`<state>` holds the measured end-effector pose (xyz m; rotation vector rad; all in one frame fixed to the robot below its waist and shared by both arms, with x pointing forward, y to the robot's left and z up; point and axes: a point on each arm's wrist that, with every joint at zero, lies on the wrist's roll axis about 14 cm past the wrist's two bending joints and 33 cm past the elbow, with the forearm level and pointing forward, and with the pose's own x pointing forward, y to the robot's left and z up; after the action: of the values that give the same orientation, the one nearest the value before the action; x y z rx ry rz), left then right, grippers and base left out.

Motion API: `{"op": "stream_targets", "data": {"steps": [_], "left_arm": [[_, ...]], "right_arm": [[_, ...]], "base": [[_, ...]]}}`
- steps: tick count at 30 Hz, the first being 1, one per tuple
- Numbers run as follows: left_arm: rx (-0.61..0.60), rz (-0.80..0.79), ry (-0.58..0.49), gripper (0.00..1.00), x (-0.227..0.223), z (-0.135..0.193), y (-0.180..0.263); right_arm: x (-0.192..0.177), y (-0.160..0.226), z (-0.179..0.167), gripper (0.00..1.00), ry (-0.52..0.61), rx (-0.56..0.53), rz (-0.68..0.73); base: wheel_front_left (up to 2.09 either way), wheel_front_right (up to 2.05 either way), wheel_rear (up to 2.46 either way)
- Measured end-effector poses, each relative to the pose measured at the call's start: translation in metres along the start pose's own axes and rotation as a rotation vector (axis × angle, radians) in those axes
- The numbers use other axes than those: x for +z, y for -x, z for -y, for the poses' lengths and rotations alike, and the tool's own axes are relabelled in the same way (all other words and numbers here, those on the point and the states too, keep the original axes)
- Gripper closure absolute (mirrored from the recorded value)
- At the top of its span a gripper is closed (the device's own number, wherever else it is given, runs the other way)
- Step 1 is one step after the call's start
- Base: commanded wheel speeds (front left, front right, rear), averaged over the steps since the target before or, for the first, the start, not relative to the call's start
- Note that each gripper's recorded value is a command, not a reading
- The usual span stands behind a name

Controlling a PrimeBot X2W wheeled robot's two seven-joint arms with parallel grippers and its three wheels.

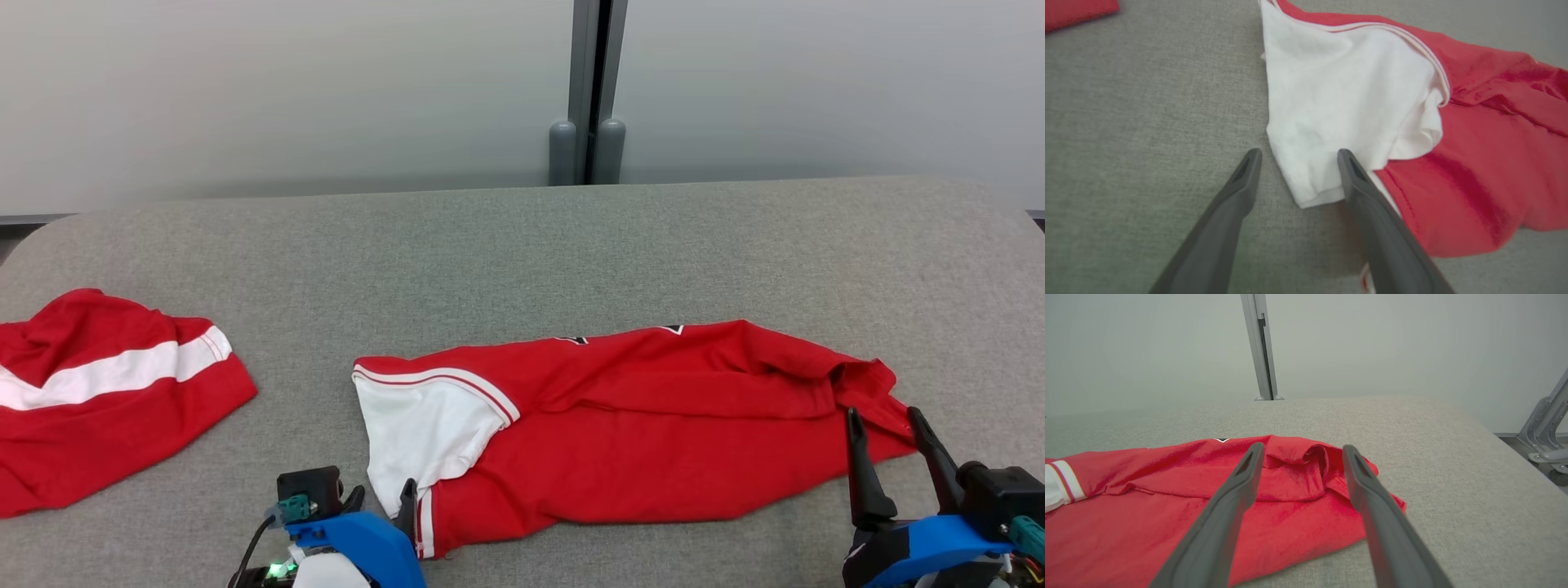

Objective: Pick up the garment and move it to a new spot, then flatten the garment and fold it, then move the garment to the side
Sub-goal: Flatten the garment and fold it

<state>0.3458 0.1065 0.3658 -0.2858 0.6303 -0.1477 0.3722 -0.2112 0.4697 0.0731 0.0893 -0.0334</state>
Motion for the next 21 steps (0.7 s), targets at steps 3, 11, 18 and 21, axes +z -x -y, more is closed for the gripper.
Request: {"op": "stream_targets", "data": {"steps": [3, 11, 18, 21], "left_arm": [[0.017, -0.047, -0.025, 0.0, -0.009, -0.003, -0.006], [0.047, -0.122, -0.112, 0.62, -0.017, -0.008, -0.016], [0.053, -0.11, -0.118, 1.0, -0.015, -0.014, -0.018], [0.09, -0.032, -0.095, 1.0, -0.002, -0.022, -0.017]], "right_arm": [[-0.003, 0.001, 0.003, 0.0, -0.001, -0.009, -0.007], [-0.003, 0.0, 0.006, 0.0, 0.0, -0.019, -0.009], [-0.003, -0.005, 0.003, 0.0, -0.008, -0.011, -0.01], [-0.002, -0.008, 0.002, 0.0, -0.009, -0.007, -0.008]], "base": [[0.0, 0.0, 0.0], [0.0, 0.0, 0.0], [0.0, 0.0, 0.0], [0.0, 0.0, 0.0]]}}
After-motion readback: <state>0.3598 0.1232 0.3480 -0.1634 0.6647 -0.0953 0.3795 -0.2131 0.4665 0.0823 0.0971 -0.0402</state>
